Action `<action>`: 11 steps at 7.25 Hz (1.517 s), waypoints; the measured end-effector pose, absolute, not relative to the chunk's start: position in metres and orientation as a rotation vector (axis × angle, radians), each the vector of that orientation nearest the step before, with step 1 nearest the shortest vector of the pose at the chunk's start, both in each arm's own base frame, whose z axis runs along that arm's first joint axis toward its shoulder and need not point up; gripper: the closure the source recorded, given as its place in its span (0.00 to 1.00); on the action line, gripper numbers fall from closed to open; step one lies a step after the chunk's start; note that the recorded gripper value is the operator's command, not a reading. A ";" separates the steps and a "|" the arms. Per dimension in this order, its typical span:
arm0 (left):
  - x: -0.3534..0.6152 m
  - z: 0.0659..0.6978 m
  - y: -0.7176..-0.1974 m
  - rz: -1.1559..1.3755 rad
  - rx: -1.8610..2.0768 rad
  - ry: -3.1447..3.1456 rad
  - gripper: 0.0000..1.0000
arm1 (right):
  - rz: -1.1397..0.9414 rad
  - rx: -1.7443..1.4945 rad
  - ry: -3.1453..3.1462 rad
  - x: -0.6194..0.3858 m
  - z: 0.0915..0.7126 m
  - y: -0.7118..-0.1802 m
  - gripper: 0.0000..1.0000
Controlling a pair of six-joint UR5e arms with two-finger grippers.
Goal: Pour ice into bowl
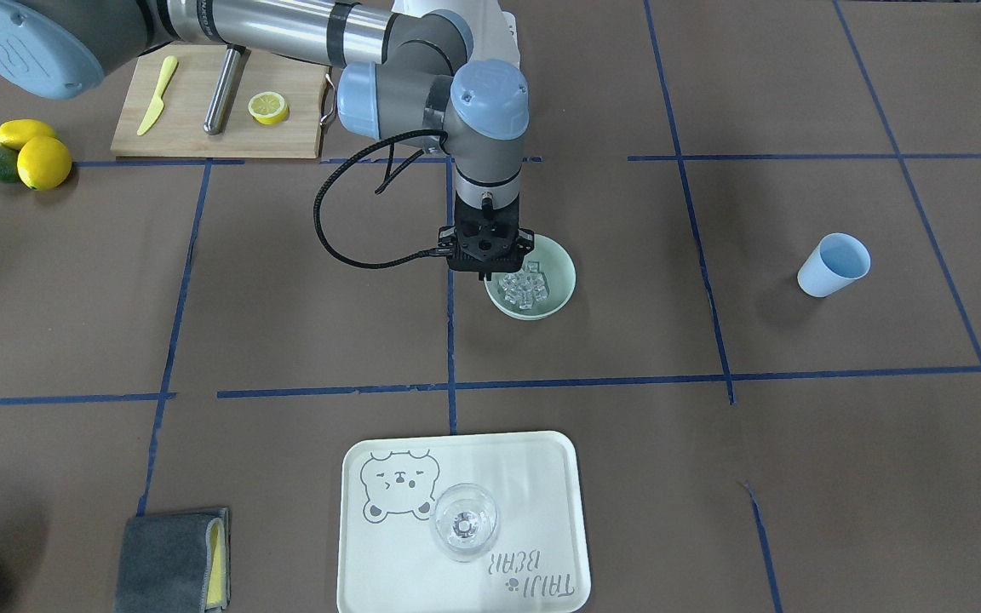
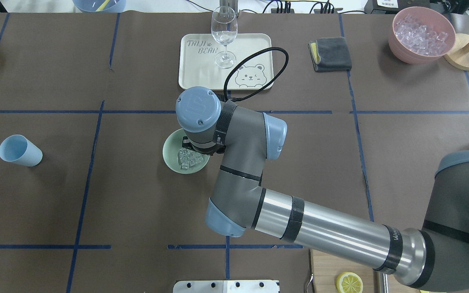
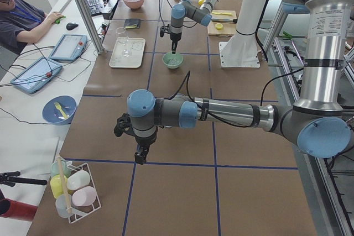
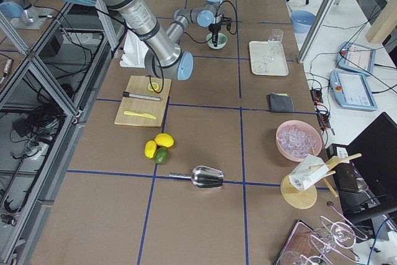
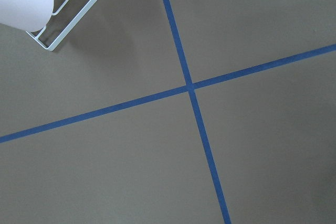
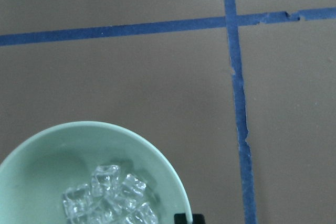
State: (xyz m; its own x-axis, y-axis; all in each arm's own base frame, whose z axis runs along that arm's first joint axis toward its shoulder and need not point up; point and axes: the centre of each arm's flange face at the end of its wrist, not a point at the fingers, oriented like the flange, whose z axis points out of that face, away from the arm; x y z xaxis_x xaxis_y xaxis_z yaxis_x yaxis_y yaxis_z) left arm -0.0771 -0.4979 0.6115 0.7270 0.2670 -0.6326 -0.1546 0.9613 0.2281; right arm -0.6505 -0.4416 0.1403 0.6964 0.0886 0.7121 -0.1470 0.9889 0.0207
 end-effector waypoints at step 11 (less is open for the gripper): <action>-0.077 0.613 -0.498 0.234 0.163 0.721 0.00 | -0.133 0.154 -0.890 -0.276 0.376 -0.480 1.00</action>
